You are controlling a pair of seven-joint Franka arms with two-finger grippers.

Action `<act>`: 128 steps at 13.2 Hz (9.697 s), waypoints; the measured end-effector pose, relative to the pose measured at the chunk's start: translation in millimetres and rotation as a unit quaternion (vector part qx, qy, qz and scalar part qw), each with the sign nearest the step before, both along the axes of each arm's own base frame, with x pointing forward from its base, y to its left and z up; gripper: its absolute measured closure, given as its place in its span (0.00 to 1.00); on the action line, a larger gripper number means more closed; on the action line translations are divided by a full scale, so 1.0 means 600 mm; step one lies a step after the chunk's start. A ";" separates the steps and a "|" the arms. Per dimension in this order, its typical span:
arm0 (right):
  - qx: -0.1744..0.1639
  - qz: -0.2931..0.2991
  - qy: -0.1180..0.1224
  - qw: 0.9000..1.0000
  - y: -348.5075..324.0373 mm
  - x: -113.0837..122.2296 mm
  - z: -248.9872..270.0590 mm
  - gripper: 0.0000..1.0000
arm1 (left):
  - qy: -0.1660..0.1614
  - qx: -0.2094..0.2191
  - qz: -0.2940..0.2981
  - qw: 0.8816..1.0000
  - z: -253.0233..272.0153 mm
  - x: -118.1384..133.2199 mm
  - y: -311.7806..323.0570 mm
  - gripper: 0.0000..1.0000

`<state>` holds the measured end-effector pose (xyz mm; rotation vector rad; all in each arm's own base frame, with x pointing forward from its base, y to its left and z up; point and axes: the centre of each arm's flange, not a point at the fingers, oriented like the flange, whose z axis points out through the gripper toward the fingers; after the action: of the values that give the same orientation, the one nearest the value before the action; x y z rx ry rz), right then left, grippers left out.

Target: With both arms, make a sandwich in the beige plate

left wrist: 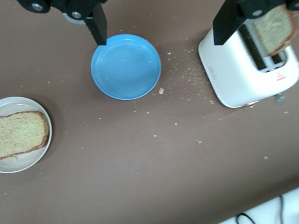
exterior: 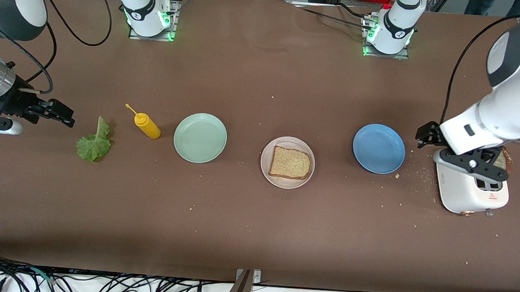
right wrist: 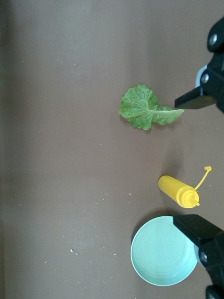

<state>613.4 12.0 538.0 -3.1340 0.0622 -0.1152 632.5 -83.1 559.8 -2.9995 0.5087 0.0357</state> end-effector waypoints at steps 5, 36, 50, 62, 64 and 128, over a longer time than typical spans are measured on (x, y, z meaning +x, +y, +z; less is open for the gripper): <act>0.000 0.000 0.000 1.000 -0.001 0.000 0.000 0.00 | -0.003 -0.017 0.047 0.999 0.056 -0.055 0.032 0.00; 0.000 -0.003 0.000 1.000 -0.006 0.000 0.000 0.00 | 0.016 -0.059 0.096 0.994 0.051 -0.149 0.021 0.00; 0.000 -0.007 -0.001 1.000 -0.006 0.001 0.001 0.00 | 0.015 -0.061 0.094 0.994 0.051 -0.137 0.018 0.00; 0.030 0.036 0.023 0.999 0.123 -0.009 -0.027 0.00 | 0.014 -0.061 0.094 0.994 0.052 -0.136 0.018 0.00; 0.026 0.095 0.037 0.994 0.114 -0.010 -0.052 0.00 | 0.014 -0.061 0.094 0.994 0.052 -0.136 0.018 0.00; 0.064 0.593 -0.132 0.792 0.282 -0.009 -0.375 0.92 | 0.014 -0.062 0.093 0.994 0.052 -0.136 0.017 0.00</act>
<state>608.0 181.3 313.0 -2.3720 -1.7088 -0.4707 550.7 -73.2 591.1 -3.1615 0.2400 0.0632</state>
